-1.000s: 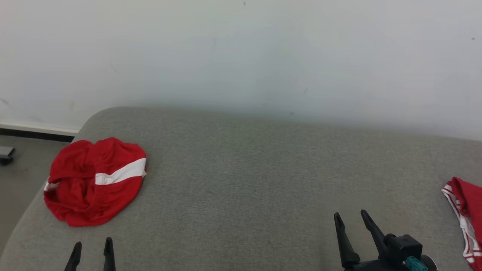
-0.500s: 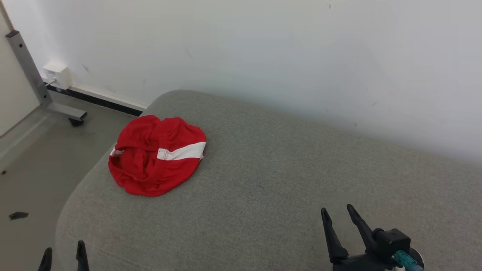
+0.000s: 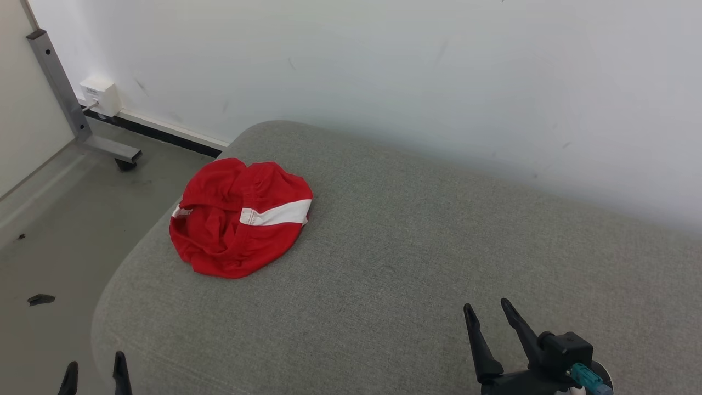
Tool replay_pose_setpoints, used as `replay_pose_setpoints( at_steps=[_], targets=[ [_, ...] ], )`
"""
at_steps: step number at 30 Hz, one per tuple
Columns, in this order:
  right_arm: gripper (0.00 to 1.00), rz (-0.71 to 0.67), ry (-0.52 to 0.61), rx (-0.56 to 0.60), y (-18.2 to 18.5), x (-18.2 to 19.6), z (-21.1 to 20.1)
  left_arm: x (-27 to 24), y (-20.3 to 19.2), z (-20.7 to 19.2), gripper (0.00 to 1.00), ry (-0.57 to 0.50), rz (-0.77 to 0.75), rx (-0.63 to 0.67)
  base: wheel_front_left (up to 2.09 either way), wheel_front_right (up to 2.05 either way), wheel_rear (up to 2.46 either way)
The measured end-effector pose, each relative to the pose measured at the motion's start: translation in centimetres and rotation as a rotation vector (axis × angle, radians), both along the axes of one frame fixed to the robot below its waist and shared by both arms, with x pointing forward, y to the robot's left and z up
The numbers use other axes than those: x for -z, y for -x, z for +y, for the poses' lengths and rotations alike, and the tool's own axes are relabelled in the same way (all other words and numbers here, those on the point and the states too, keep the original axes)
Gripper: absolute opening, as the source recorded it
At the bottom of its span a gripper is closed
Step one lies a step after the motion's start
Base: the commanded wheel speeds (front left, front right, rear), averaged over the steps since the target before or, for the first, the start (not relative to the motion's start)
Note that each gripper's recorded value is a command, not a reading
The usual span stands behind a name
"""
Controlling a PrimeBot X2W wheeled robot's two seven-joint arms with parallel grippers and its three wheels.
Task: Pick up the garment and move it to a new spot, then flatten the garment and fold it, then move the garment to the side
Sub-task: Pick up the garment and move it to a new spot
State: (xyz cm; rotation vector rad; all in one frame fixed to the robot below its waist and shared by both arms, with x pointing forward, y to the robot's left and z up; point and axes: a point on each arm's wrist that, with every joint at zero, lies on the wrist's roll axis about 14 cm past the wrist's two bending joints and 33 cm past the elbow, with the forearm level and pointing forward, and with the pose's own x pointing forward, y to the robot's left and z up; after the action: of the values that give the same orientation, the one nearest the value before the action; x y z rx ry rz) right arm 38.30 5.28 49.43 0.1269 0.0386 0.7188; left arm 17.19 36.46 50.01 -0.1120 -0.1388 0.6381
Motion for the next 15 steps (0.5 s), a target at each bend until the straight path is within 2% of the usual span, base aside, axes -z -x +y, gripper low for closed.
replay_pose_setpoints(
  at_steps=[5,9,12,15],
  targets=[
    [1.0,0.015,-0.001,0.008,0.1,0.4,-0.3,0.1,-1.2,0.0,1.0,-0.015,0.021,0.032,0.0,0.0,0.0],
    [1.0,0.02,-0.005,0.014,-0.1,0.7,-0.5,-0.5,-3.6,0.6,1.0,-0.012,0.046,0.063,0.0,0.0,0.0],
    [1.0,-0.016,0.003,-0.013,-0.6,-0.2,0.5,-1.0,-5.5,2.2,1.0,0.04,0.07,0.037,0.0,0.0,0.0],
    [1.0,-0.046,0.004,-0.034,-1.4,-1.2,1.4,-2.5,-7.5,3.1,1.0,0.041,0.065,0.041,0.0,0.0,0.0]
  ],
)
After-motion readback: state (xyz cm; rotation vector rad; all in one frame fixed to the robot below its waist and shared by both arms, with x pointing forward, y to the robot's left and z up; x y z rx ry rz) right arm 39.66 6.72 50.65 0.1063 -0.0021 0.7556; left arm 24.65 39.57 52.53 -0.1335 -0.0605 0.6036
